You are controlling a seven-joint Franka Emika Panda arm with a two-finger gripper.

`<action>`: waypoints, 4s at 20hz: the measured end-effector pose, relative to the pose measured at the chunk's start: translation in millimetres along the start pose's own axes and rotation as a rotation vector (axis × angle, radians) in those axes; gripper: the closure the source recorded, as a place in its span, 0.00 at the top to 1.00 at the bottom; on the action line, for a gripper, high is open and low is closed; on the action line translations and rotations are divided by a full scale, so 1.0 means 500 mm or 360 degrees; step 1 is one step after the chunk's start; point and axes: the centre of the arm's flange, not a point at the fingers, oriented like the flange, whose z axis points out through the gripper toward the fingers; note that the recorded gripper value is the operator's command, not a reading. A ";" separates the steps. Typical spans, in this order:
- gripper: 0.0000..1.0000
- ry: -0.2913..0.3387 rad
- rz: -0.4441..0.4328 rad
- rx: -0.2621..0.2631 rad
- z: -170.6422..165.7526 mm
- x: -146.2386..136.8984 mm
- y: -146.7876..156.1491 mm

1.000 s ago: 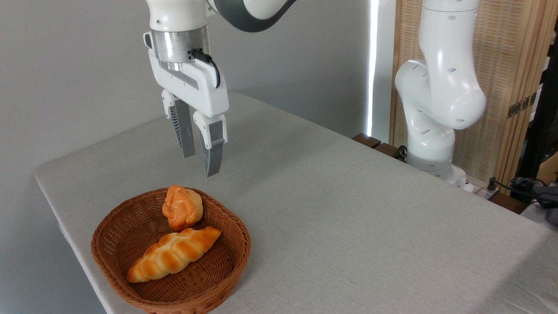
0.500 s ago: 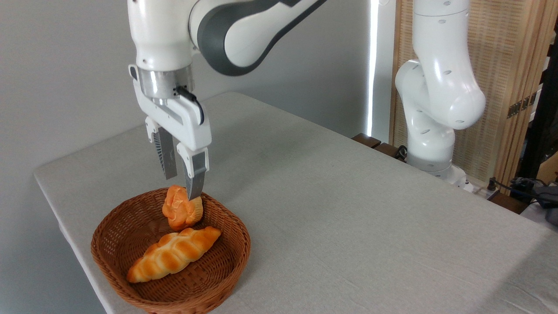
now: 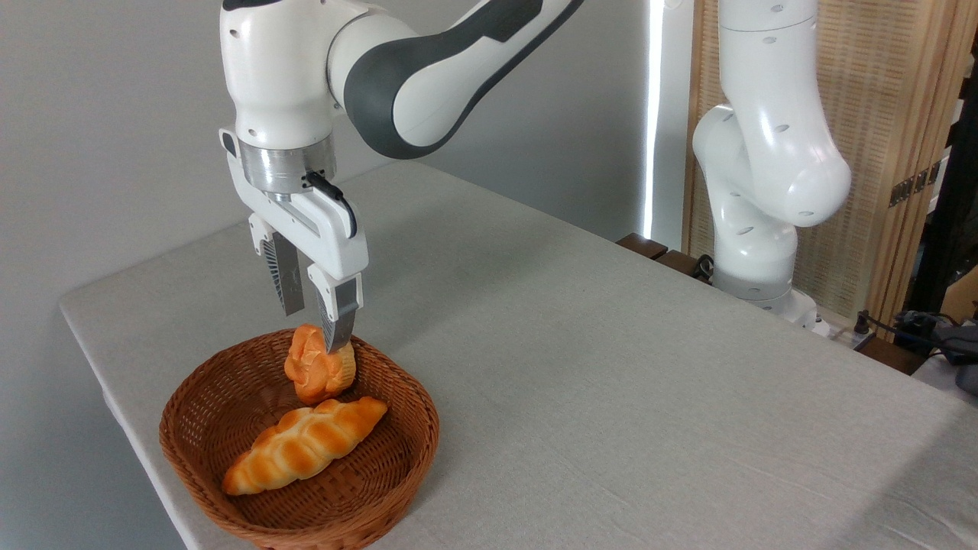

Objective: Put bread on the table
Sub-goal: 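Close the gripper fingers around the orange bun, then lift the orange bun up out of the basket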

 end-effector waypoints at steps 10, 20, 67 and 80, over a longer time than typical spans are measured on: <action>1.00 -0.0029 -0.0005 -0.0007 0.025 0.001 -0.006; 1.00 -0.0030 0.0008 0.0061 0.019 -0.004 -0.027; 0.56 -0.0002 0.0032 0.0045 -0.104 -0.026 0.005; 0.56 -0.0370 0.0106 -0.0180 -0.055 -0.078 0.104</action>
